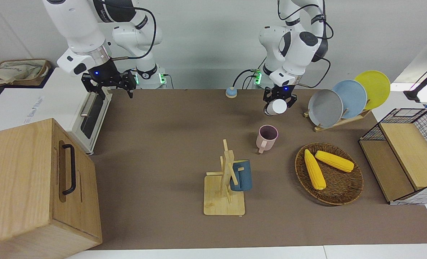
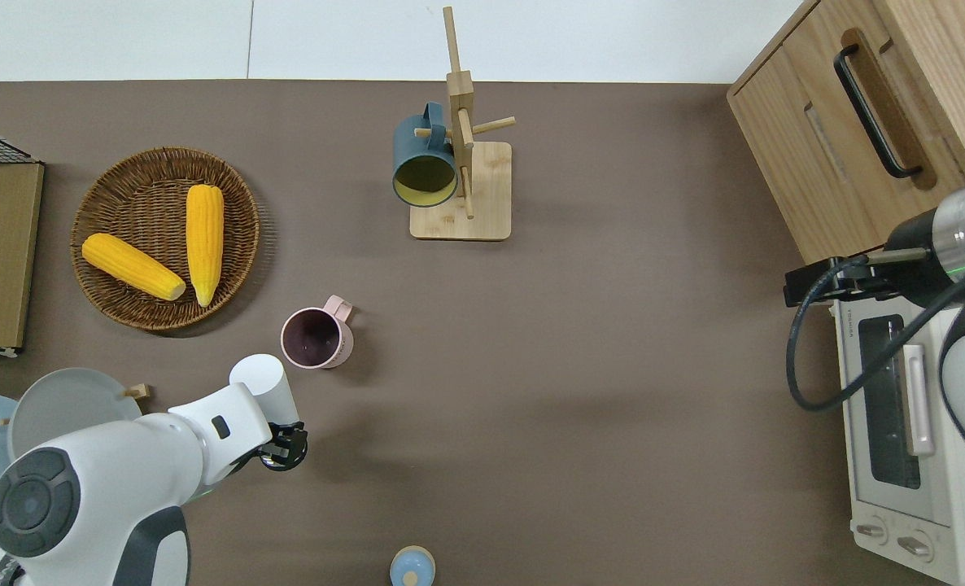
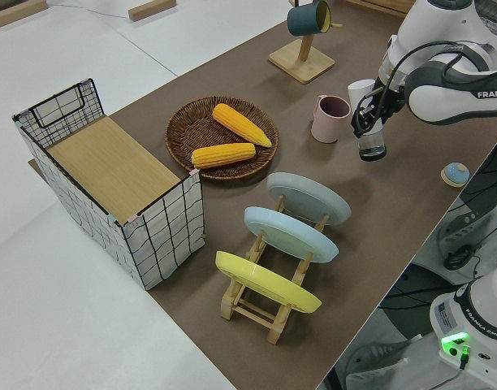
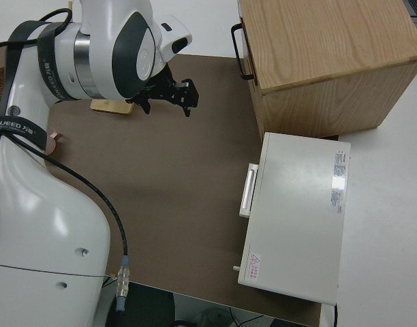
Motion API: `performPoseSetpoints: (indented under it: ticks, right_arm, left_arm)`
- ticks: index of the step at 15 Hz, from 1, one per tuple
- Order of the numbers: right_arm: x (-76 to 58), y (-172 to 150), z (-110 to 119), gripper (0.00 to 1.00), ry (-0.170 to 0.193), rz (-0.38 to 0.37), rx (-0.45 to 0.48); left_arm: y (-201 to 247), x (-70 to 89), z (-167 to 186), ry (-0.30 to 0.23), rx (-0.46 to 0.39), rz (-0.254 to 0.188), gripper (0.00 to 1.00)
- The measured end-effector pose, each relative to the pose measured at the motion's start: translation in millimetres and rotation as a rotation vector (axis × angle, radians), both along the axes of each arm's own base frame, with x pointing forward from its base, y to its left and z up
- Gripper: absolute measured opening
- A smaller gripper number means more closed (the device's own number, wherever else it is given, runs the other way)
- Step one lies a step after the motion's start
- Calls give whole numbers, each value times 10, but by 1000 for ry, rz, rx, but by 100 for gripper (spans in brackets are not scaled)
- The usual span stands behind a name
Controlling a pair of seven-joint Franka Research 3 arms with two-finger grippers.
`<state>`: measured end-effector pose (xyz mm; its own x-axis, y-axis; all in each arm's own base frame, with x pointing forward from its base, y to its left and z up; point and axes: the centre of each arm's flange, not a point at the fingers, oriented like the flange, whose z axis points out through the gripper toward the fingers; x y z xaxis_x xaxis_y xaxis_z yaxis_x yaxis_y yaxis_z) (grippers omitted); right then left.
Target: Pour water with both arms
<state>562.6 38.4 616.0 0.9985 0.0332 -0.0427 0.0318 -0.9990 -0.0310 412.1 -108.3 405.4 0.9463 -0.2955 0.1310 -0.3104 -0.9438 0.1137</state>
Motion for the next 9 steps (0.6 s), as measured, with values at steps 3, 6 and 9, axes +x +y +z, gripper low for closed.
performPoseSetpoints:
  ticks: [3,6,9]
  right_arm:
    - [-22,10,47,99,-8,2,1]
    - [-29,38,57,99,-10,7,1]
    - [-33,64,55,99,-9,12,1]
  left_arm:
    - [-22,70,-38,20,0,6,65]
    - [-54,145,-57,65,2,3,65]
    - [-83,251,-81,110,19,8,65]
